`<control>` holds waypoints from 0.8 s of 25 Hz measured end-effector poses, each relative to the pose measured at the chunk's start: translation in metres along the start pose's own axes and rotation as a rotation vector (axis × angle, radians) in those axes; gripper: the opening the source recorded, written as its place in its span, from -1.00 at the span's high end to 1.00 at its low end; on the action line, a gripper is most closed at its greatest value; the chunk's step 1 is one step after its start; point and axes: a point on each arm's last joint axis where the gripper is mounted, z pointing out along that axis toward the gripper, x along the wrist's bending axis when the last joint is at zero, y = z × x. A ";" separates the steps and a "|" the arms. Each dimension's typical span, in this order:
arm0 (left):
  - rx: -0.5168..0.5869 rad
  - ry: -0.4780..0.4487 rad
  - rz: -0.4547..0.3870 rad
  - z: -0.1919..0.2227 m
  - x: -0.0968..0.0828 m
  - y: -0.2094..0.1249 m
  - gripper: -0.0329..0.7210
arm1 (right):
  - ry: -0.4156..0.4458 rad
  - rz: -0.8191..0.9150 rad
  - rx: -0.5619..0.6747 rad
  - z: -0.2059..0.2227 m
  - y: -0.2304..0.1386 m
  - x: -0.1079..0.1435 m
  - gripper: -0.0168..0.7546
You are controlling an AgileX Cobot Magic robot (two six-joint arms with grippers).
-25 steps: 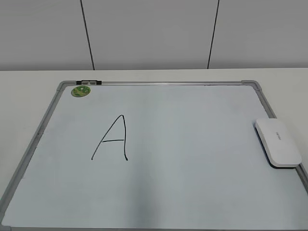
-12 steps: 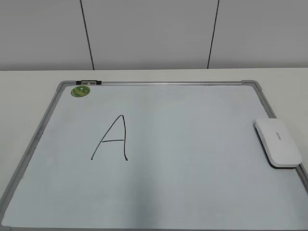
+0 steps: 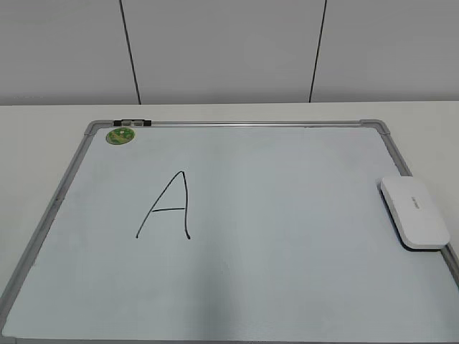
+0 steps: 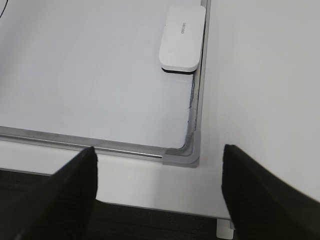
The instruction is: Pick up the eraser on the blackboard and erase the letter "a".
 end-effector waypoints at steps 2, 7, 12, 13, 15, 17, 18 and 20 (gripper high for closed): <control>0.000 -0.002 -0.001 0.000 0.000 0.000 -0.45 | 0.000 0.000 0.000 0.000 0.000 0.000 -0.53; 0.000 -0.004 -0.002 0.000 0.000 0.000 -0.44 | 0.000 0.000 -0.002 0.000 0.000 0.000 -0.53; -0.005 -0.004 -0.002 0.000 0.000 0.000 -0.40 | 0.000 0.000 -0.013 -0.001 0.000 0.000 -0.53; -0.013 0.000 -0.005 -0.001 0.000 -0.001 -0.40 | -0.006 0.005 -0.013 -0.001 0.000 0.000 -0.53; -0.039 0.021 -0.026 -0.005 0.000 -0.003 -0.40 | -0.025 0.020 -0.015 -0.001 0.000 0.000 -0.53; -0.068 0.050 -0.050 -0.009 0.001 -0.006 -0.40 | -0.054 0.042 -0.017 -0.001 -0.001 0.000 -0.53; -0.079 0.065 -0.062 -0.010 0.001 -0.007 -0.40 | -0.068 0.053 -0.021 -0.002 -0.001 0.000 -0.53; -0.110 0.090 -0.080 -0.014 0.001 -0.010 -0.40 | -0.088 0.066 -0.040 -0.004 -0.003 0.000 -0.53</control>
